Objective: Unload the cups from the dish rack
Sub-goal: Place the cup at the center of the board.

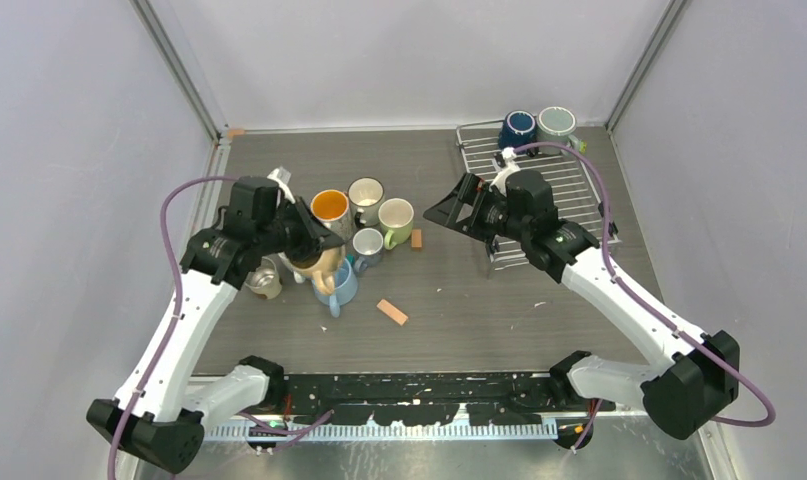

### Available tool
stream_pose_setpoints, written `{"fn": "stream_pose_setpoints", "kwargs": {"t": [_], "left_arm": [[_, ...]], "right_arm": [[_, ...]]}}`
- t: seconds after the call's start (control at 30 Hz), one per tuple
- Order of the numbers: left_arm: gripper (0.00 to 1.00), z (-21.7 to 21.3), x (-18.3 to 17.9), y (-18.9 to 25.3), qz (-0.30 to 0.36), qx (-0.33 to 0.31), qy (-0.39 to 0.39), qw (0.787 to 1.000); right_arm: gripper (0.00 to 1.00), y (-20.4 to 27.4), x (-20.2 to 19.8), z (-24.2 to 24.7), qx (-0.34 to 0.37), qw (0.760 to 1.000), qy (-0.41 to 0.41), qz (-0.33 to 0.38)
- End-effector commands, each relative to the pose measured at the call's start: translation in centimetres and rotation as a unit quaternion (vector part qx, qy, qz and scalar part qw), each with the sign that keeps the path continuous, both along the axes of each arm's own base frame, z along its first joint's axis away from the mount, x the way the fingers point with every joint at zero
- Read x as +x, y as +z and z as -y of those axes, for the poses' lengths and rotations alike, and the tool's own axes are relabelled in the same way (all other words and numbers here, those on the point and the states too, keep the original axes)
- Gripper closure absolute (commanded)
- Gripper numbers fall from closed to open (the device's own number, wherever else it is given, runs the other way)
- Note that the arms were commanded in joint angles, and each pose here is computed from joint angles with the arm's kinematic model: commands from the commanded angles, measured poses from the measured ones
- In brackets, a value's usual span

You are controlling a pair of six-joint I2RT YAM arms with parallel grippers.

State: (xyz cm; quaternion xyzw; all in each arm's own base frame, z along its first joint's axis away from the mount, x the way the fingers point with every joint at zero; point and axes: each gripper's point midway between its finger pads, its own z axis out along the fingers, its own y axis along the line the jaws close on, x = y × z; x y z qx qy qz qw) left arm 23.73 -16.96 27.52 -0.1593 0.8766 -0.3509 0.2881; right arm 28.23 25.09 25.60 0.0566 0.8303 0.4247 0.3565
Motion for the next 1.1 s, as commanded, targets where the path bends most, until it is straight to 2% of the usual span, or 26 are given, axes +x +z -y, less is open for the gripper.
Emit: {"fn": "stream_pose_setpoints", "kwargs": {"t": [0.0,0.17,0.37,0.67,1.07], "left_arm": [[1.0,-4.0,-2.5,-0.4,0.003,0.089,0.036,0.995],[1.0,-6.9,-4.4,-2.9,-0.029,0.15,0.067,0.986],[1.0,-7.8,-4.6,-6.8,-0.078,0.184,0.08,0.977],[1.0,-7.7,-3.3,-12.3,-0.121,0.189,0.105,0.969],[1.0,-8.1,-1.3,-17.0,-0.141,0.188,0.131,0.963]], "right_arm": [[0.0,0.6,0.9,-0.1,-0.014,1.0,-0.003,0.024],[0.0,0.2,1.0,-0.1,-0.015,1.0,-0.004,0.023],[0.0,0.0,0.9,0.0,-0.018,1.0,-0.005,0.021],[0.0,-0.1,0.5,0.7,-0.033,0.999,-0.008,0.025],[0.0,-0.2,0.1,0.9,-0.043,0.999,0.002,0.026]]}}
